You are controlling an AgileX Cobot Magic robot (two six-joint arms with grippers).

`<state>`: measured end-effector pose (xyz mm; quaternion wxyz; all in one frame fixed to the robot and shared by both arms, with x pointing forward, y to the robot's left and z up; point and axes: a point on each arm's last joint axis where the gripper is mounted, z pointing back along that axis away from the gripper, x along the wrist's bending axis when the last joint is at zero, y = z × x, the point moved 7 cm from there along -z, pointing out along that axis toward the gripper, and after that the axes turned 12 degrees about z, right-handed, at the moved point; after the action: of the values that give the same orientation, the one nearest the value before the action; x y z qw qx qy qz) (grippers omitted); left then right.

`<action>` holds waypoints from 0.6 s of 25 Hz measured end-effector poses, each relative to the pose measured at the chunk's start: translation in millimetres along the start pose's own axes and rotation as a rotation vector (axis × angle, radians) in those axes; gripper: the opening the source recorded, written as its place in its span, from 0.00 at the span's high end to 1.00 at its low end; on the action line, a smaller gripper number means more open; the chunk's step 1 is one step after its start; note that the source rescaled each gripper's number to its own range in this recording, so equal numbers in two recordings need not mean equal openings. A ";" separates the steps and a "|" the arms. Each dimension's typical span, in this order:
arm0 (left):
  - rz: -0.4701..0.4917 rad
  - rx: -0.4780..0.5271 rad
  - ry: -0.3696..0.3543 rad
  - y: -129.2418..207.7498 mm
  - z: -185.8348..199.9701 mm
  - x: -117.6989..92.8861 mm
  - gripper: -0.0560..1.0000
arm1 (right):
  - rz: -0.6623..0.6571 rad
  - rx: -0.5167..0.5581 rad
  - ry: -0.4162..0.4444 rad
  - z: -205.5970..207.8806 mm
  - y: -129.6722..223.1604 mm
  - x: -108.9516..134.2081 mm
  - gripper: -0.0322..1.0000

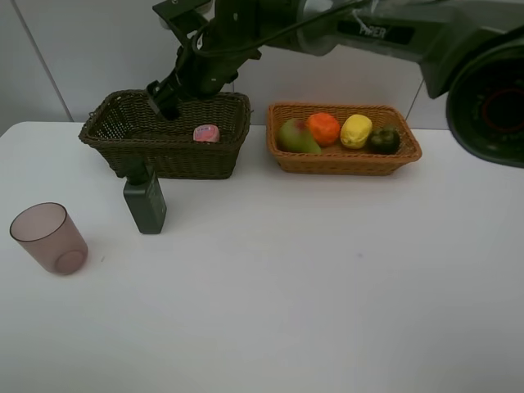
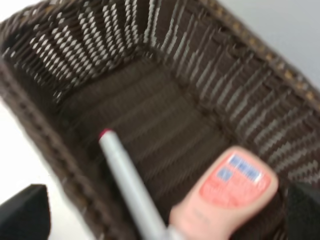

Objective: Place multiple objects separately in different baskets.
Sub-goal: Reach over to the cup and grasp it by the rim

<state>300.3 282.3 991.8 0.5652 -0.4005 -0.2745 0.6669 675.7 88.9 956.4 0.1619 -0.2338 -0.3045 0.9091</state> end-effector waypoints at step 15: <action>0.000 0.000 0.000 0.0 0.0 0.0 0.00 | -0.001 0.176 -0.107 115.4 -5.2 0.9 0.01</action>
<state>300.3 282.3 991.8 0.5652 -0.4005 -0.2745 0.6669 615.3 38.1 1040.7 0.1655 -0.1696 -0.2316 0.9435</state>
